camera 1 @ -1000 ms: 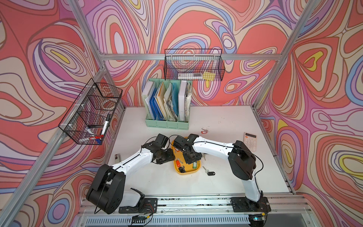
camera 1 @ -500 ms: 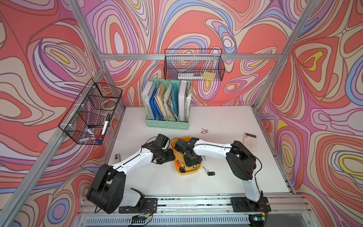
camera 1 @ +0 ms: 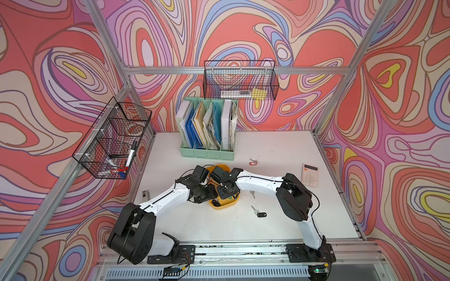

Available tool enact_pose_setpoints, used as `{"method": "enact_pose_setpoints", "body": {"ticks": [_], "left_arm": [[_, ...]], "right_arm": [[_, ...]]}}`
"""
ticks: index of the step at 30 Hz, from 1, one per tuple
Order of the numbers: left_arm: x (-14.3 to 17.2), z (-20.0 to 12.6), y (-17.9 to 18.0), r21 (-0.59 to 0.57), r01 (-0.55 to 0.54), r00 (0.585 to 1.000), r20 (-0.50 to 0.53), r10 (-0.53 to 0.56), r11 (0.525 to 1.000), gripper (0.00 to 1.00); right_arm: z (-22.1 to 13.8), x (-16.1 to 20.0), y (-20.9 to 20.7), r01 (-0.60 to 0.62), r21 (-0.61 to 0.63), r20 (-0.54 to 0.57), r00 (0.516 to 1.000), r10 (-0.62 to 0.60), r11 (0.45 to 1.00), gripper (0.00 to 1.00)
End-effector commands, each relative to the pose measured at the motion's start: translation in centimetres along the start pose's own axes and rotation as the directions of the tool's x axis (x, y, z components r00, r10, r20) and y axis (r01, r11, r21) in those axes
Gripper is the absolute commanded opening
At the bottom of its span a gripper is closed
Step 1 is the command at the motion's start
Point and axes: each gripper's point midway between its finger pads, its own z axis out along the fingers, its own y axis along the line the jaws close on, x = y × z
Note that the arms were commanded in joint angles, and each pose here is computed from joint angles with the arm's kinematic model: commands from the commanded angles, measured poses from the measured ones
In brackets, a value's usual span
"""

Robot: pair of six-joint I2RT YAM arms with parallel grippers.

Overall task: Take the keys out of the storage box
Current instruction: Move the storage box to the center of the board, then pick up the key from the storage box.

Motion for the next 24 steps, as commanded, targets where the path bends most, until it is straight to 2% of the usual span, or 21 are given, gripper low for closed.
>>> {"method": "enact_pose_setpoints", "body": {"ticks": [1,6,15,24], "left_arm": [[-0.6,-0.9,-0.2,-0.001,-0.015,1.000,0.025,0.015,1.000,0.59],[-1.0,-1.8,-0.2,-0.013,-0.017,0.998,0.058,0.017,1.000,0.59],[-1.2,-2.7,0.1,-0.033,-0.016,0.996,0.085,0.019,0.999,0.61],[-0.9,-2.8,0.9,-0.066,-0.019,0.996,0.085,0.024,0.998,0.63]], "right_arm": [[-0.9,-1.4,-0.1,0.035,0.024,0.056,0.998,-0.036,0.999,0.40],[-1.8,-2.2,-0.8,0.025,0.030,0.071,0.997,-0.027,0.999,0.40],[-0.3,-2.0,-1.6,0.011,0.033,0.022,1.000,-0.012,0.999,0.40],[1.1,-1.4,-1.5,0.008,0.030,-0.016,1.000,-0.008,1.000,0.30]]}}
